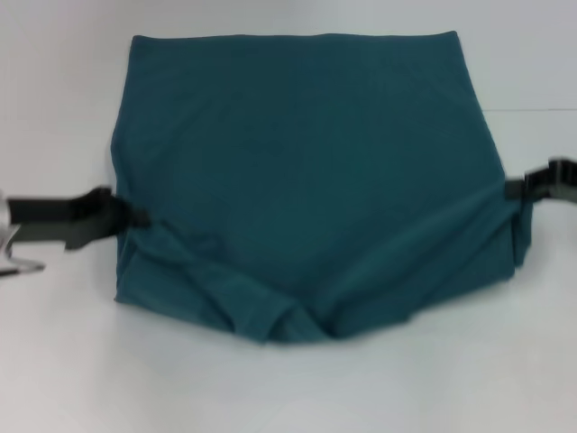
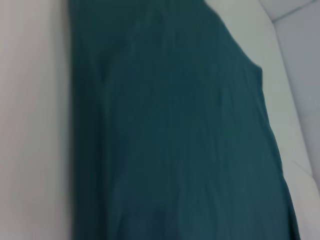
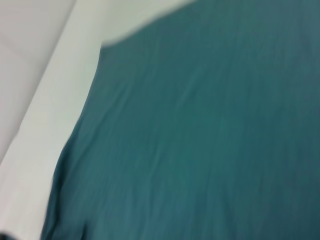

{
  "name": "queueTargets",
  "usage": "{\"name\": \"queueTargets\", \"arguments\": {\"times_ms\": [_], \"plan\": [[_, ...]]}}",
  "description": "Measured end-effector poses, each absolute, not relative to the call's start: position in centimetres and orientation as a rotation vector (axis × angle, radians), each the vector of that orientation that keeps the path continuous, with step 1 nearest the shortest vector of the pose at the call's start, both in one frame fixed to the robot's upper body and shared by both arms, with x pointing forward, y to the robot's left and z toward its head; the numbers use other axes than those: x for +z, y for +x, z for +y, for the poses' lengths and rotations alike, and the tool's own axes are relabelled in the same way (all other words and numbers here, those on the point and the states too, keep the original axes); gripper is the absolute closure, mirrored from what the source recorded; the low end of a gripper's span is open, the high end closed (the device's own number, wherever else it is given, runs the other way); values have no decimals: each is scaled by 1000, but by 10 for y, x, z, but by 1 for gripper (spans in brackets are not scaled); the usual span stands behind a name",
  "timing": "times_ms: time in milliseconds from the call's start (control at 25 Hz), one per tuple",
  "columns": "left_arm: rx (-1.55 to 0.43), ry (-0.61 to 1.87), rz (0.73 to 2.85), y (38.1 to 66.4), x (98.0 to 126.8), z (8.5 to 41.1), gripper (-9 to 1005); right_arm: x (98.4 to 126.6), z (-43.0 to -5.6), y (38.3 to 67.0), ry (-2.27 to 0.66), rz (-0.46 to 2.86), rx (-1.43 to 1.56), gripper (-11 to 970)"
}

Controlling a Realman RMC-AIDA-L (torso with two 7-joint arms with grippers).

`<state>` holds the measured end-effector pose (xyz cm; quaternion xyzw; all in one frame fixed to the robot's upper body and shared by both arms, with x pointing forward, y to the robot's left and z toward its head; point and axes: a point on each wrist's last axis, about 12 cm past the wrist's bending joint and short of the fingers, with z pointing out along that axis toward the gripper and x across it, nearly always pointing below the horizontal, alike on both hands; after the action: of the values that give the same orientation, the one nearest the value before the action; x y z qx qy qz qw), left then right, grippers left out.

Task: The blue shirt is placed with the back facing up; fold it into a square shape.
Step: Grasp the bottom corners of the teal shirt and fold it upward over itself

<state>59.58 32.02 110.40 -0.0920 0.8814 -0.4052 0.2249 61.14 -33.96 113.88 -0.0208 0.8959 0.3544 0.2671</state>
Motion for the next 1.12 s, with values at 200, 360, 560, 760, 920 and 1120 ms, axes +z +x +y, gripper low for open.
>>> {"name": "queueTargets", "arguments": {"times_ms": [200,360,560,760,920,1120], "plan": [[-940,-243,2415,634,1119,300,989,1143,-329,637,20,2337,836,881],[-807,-253,2367,653,1122,289,989,1138,-319,651,45,2308,731,877],[-658,-262,2328,665,1114,280,989,1125,-307,666,60,2312,597,872],[-576,-256,2307,672,1111,274,989,1124,-294,677,19,2311,516,867],[-539,-248,2282,679,1115,271,989,1132,-287,686,3,2282,483,863],[-521,-246,2258,685,1121,270,988,1145,-279,697,-38,2265,463,857]]}}
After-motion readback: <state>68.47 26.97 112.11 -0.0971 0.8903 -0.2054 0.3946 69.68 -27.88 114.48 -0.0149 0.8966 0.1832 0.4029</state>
